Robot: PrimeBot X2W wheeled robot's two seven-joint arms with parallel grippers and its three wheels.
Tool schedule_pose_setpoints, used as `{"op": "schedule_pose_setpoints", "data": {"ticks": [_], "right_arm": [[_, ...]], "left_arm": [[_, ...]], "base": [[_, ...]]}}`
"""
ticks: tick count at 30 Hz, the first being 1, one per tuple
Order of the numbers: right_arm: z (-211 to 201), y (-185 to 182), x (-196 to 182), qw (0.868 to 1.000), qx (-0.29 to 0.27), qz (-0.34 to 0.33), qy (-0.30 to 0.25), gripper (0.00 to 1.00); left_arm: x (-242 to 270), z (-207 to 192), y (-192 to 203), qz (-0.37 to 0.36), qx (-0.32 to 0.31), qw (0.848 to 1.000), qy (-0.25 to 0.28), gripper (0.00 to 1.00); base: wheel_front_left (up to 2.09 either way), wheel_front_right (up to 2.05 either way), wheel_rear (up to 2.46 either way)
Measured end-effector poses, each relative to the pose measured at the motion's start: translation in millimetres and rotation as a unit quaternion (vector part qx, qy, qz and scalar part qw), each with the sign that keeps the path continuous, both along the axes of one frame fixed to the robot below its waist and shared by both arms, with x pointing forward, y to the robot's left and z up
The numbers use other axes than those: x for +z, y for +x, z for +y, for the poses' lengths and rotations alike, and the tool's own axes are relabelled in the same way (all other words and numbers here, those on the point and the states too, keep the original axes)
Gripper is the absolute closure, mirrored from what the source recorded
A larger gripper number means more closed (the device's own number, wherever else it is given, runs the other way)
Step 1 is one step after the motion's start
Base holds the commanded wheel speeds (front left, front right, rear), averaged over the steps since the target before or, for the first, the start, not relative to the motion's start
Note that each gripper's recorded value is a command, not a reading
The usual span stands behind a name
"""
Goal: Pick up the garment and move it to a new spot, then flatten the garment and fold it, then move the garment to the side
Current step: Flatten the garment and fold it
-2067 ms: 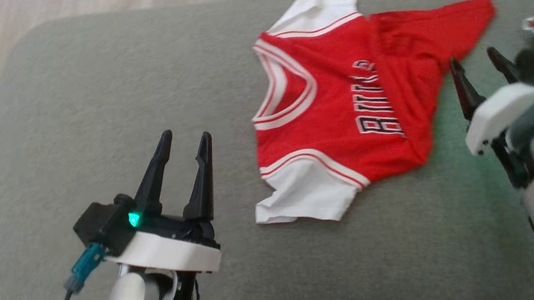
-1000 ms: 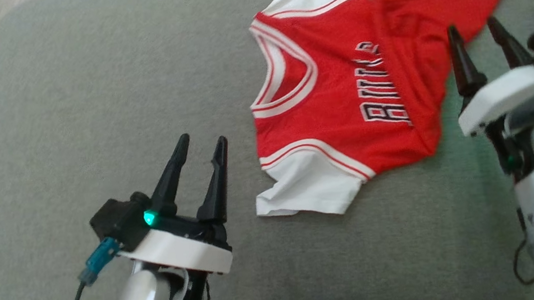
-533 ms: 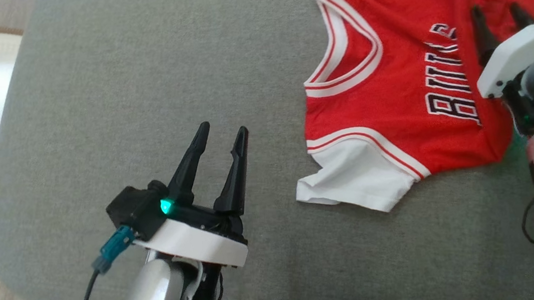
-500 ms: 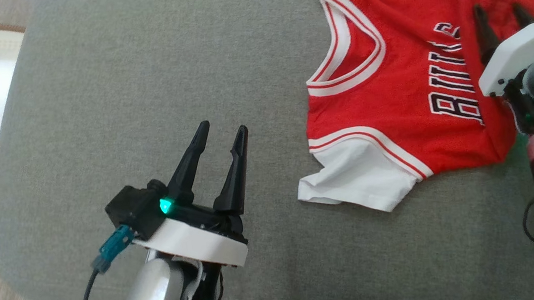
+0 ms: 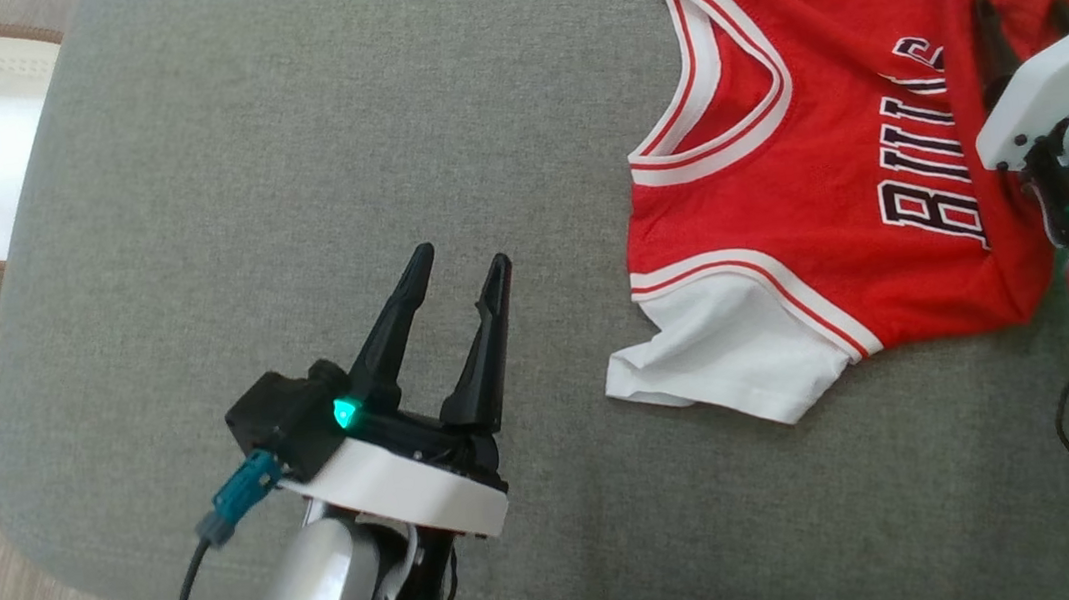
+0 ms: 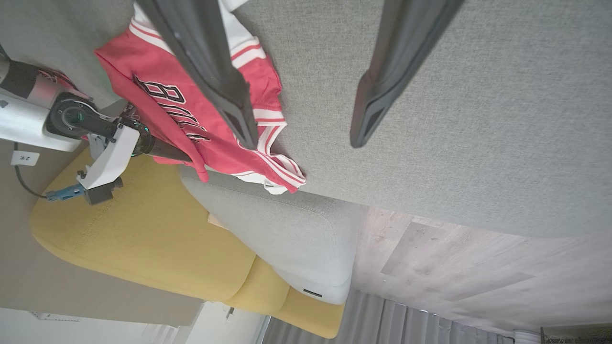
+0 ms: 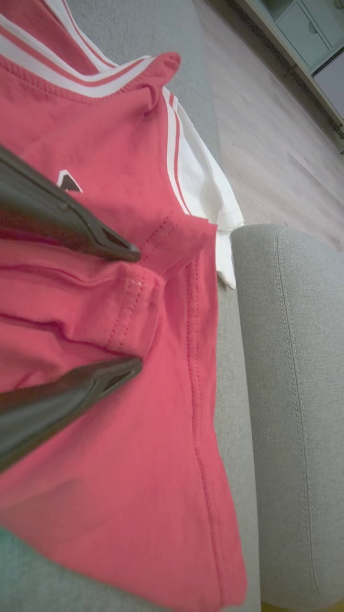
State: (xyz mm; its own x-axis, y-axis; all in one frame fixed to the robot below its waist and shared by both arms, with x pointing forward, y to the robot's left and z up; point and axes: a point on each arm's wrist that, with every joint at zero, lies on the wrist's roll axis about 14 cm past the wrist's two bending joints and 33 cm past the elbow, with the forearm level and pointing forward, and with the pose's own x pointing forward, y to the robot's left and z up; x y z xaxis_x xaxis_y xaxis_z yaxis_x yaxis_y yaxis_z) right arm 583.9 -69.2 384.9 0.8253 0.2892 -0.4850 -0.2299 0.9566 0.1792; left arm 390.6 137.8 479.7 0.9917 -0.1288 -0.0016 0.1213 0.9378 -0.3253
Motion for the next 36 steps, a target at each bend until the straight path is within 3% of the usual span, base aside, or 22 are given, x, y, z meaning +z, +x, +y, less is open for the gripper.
{"op": "schedule_pose_setpoints", "data": {"ticks": [9,10,11,12,21,30,36], "right_arm": [[6.1,6.6,4.5,1.0,0.013,-0.014,-0.013,0.0],[6.7,6.9,4.5,1.0,0.014,-0.015,-0.013,0.43],[7.0,7.1,4.4,1.0,0.016,-0.014,-0.014,0.67],[6.7,7.3,4.4,1.0,0.016,-0.014,-0.017,1.0],[-4.9,2.8,10.3,1.0,0.005,-0.021,-0.018,1.0],[-46.2,-1.2,60.1,0.994,-0.066,-0.084,0.032,1.0],[-115.6,-56.5,57.7,0.984,-0.146,-0.092,0.047,1.0]], "left_arm": [[0.0,-1.6,2.9,-0.001,-0.003,1.0,0.0,0.0],[0.8,-1.4,3.6,-0.002,-0.004,1.0,0.001,0.0],[1.9,-1.4,4.6,-0.004,-0.004,1.0,0.002,0.0],[3.1,-1.3,5.4,-0.006,-0.004,1.0,0.002,0.0],[8.1,-5.5,5.7,-0.014,-0.011,1.0,0.0,0.0],[19.7,-15.4,1.9,-0.033,-0.025,0.999,-0.001,0.0],[22.7,-30.5,-6.7,-0.039,-0.045,0.998,-0.006,0.0]], "base": [[0.0,0.0,0.0],[0.0,0.0,0.0],[0.0,0.0,0.0],[0.0,0.0,0.0],[0.0,0.0,0.0],[0.0,0.0,0.0],[0.0,0.0,0.0]]}}
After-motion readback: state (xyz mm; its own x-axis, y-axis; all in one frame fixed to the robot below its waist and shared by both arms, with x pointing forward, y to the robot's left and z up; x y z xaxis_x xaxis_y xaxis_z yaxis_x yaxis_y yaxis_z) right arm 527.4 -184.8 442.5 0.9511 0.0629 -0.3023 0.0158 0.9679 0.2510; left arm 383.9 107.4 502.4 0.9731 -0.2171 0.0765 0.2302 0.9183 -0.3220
